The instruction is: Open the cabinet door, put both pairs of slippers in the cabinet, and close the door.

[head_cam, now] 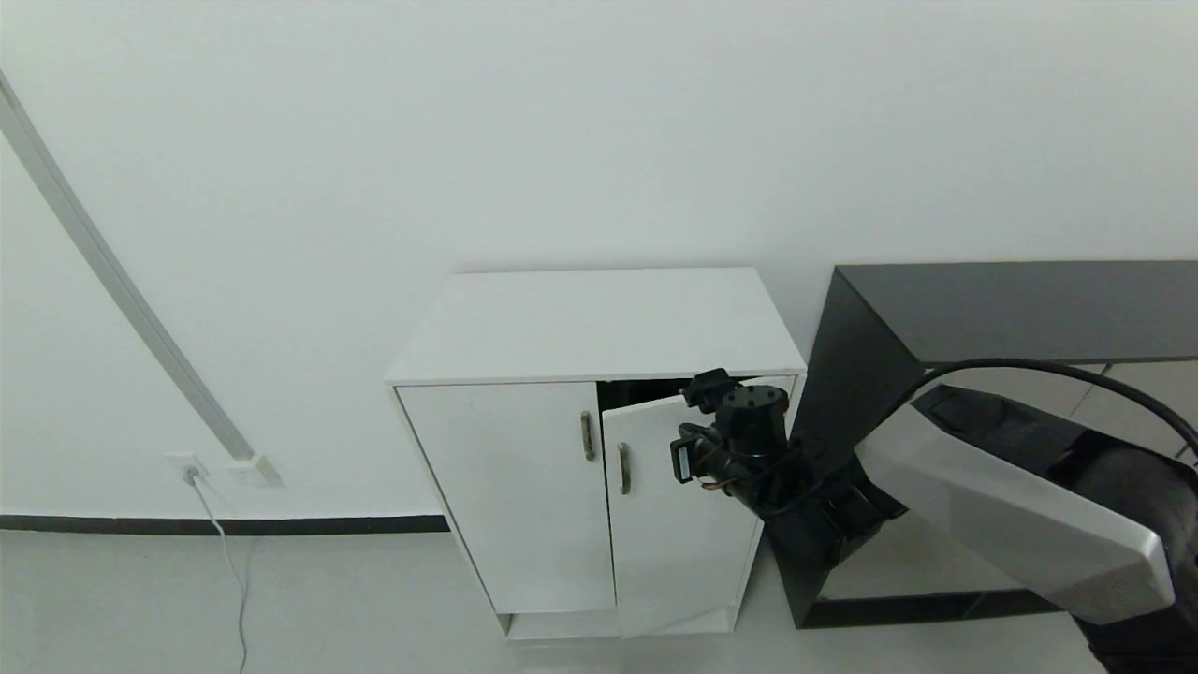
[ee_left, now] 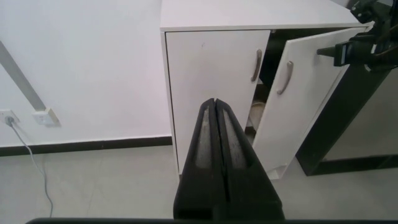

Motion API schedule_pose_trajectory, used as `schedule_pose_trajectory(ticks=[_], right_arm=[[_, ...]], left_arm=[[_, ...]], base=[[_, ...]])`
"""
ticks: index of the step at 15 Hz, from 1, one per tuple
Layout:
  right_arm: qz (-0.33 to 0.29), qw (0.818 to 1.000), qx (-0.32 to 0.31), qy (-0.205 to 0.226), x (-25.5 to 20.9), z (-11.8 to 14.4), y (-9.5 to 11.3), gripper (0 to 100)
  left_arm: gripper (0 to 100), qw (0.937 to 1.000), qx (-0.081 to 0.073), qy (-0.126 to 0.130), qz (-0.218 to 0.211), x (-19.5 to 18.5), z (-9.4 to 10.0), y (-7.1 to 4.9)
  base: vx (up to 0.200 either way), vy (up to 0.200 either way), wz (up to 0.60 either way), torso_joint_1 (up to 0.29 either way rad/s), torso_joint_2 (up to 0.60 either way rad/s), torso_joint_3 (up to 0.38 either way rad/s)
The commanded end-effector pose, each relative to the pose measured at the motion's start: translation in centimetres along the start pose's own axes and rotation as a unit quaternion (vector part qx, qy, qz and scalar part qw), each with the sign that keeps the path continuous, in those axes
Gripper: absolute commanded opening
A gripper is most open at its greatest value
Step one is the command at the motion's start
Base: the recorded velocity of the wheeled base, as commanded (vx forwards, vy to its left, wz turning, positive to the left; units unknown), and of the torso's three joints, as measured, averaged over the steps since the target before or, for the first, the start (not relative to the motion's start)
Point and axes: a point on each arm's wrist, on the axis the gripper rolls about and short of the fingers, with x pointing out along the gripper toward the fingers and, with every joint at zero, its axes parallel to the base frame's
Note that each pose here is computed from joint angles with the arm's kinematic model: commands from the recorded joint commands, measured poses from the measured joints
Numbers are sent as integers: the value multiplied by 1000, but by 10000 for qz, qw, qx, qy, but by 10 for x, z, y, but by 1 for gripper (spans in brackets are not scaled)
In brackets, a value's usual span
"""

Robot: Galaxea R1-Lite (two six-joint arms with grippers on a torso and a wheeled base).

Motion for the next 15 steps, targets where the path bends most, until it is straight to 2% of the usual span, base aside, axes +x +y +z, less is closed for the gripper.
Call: schedule_pose_trajectory(ticks=[1, 6, 15], right_arm=[[-57, 10000, 15, -12, 12, -6, -4, 0], [-167, 9998, 29, -70, 25, 0, -12, 0], [-226, 9997, 42, -130, 37, 0, -15, 0]], left_arm=[[0, 10000, 1, -2, 2, 0, 0, 0], [0, 10000, 1, -2, 2, 0, 0, 0], [0, 10000, 1, -2, -6, 0, 0, 0]], base=[[0, 0, 0, 0, 0, 0], [0, 0, 0, 0, 0, 0], [0, 0, 0, 0, 0, 0]])
